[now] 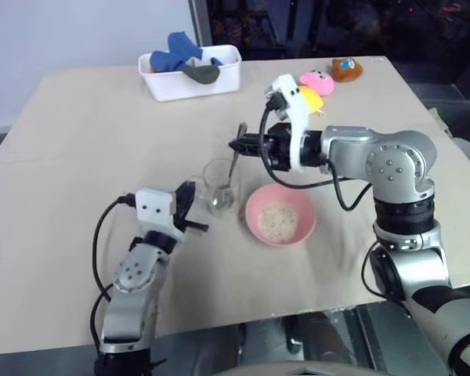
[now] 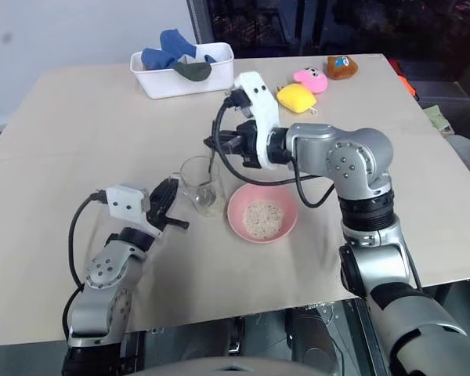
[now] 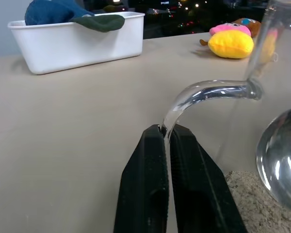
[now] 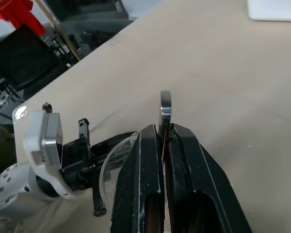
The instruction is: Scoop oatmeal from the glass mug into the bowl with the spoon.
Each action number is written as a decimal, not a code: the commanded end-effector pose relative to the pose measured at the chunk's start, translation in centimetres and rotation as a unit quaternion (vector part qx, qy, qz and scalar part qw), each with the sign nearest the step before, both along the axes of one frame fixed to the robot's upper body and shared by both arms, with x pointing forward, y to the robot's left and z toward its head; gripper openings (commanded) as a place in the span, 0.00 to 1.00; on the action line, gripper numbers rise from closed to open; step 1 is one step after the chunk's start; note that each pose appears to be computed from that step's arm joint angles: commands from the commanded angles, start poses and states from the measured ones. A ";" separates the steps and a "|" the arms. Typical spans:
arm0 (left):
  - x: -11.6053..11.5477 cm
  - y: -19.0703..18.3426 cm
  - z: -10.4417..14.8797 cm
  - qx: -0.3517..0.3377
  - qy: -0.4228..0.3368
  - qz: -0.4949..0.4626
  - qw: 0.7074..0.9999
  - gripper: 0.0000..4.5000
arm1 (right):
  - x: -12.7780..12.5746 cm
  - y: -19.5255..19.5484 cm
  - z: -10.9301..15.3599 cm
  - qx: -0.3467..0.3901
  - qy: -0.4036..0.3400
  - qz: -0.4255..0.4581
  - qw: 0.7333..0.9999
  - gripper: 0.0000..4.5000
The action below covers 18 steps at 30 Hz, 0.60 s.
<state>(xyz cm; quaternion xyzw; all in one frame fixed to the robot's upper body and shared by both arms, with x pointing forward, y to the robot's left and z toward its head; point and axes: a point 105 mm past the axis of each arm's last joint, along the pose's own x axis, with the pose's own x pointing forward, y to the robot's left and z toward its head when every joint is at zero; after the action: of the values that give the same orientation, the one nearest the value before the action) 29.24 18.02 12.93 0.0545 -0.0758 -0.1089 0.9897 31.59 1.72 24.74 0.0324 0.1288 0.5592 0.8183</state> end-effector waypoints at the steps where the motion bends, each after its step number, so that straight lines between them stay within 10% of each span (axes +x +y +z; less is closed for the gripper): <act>1: -0.3 -0.2 1.4 -0.004 -0.019 0.002 1.000 0.41 | -0.8 0.3 1.3 0.008 -0.023 0.023 0.999 0.00; 2: -0.2 -0.1 1.4 -0.005 -0.018 0.007 1.000 0.52 | -0.8 0.4 1.4 0.008 -0.024 0.024 0.999 0.00; 10: 0.4 -0.4 1.8 0.002 -0.013 0.004 1.000 0.52 | -0.5 0.1 2.3 0.015 -0.041 0.012 0.999 0.00; 18: 0.8 -0.6 1.9 0.017 -0.011 -0.008 1.000 0.02 | -0.5 0.2 2.4 0.002 -0.063 0.012 0.998 0.00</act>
<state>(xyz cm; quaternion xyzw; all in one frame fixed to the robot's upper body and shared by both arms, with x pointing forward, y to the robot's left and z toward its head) 30.20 17.70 13.62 0.0632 -0.0618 -0.1139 0.9896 31.73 1.59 25.40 0.0112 0.1142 0.5586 0.8214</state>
